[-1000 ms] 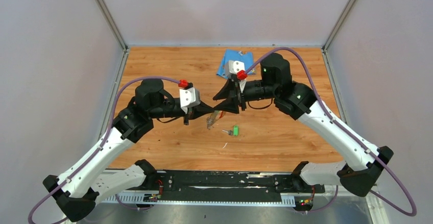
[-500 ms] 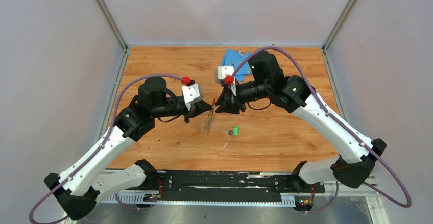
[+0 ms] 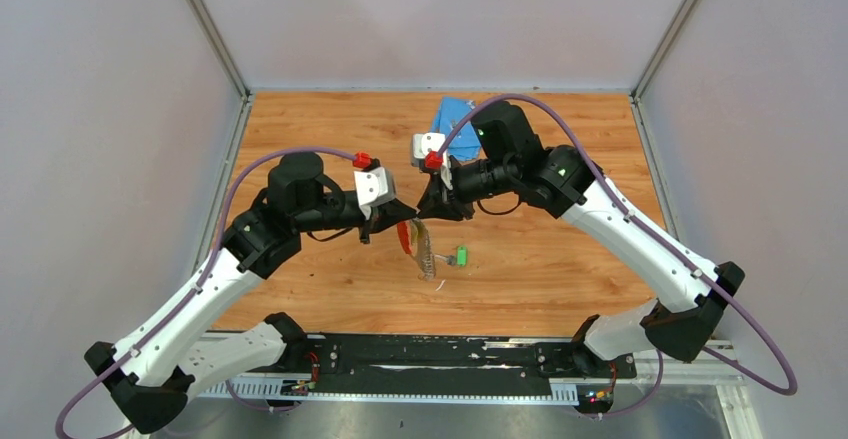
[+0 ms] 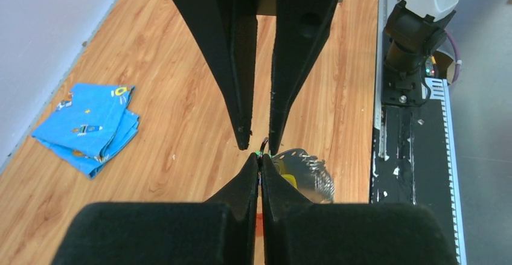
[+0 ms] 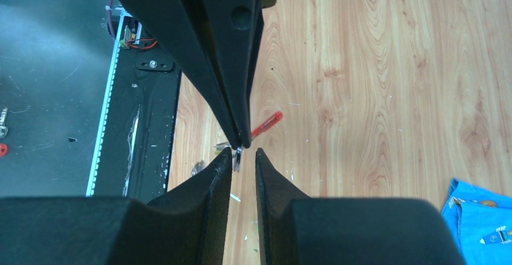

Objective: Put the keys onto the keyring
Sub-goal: Adjust the key on the keyring.

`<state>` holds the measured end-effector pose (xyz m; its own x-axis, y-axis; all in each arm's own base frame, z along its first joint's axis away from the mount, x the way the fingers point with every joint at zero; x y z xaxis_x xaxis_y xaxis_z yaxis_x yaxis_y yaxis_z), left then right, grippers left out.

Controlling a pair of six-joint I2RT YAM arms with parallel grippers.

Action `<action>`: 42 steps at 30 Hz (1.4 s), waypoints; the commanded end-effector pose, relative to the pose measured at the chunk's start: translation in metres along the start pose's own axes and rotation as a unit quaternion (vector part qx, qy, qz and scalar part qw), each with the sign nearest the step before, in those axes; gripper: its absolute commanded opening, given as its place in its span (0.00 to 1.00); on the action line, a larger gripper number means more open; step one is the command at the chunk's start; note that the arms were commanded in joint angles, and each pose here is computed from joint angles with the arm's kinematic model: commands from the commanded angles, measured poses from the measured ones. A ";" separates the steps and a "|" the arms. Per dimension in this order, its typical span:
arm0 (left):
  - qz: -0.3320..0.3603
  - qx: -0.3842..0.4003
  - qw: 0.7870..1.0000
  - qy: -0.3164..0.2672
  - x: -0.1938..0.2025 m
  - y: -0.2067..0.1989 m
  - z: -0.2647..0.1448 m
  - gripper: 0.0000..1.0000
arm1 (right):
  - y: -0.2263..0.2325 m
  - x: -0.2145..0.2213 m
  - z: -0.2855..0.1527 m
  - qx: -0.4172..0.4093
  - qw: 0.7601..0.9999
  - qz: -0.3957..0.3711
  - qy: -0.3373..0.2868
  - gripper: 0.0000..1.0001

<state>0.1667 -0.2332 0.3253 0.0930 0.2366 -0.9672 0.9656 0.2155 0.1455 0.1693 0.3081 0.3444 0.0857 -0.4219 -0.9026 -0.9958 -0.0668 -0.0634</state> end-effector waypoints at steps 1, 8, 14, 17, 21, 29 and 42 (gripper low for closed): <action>0.020 0.002 1.000 -0.023 -0.012 -0.001 -0.005 0.00 | -0.001 0.000 -0.002 0.013 1.000 -0.016 0.010 0.23; 0.031 0.015 0.999 -0.026 -0.010 -0.006 -0.006 0.00 | 0.000 0.002 -0.002 0.012 1.000 -0.020 0.010 0.27; 0.034 0.014 0.999 -0.025 -0.009 -0.005 -0.006 0.00 | 0.009 -0.004 0.004 -0.025 1.000 -0.013 -0.013 0.19; 0.036 0.012 0.999 -0.028 -0.010 -0.004 -0.005 0.00 | 0.010 -0.002 0.009 -0.038 0.999 -0.002 -0.017 0.13; 0.038 0.009 0.999 -0.031 -0.011 -0.003 -0.005 0.00 | 0.012 0.002 0.012 -0.045 0.999 0.009 -0.014 0.01; 0.040 -0.006 0.998 -0.038 -0.015 -0.001 -0.008 0.13 | 0.000 -0.003 0.000 -0.003 0.999 0.033 -0.042 0.00; 0.017 -0.007 0.999 -0.031 0.016 -0.016 -0.015 0.50 | 0.008 -0.023 -0.030 0.022 0.960 0.062 -0.272 0.00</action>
<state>0.1503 -0.2163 0.3231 0.1691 0.1900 -0.9671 0.9487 0.2346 0.2120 0.1667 0.2883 0.3334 -0.0927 -0.0886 -0.9917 -0.9951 0.0427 0.0892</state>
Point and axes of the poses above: each gripper's point midway between its finger pads, its own z axis out along the fingers, its own y axis along the line the jaws close on, x = y × z, the point moved 3 cm from there along -z, back along the fingers, and after that the axes turned 1 degree about z, right-handed, at the moved point
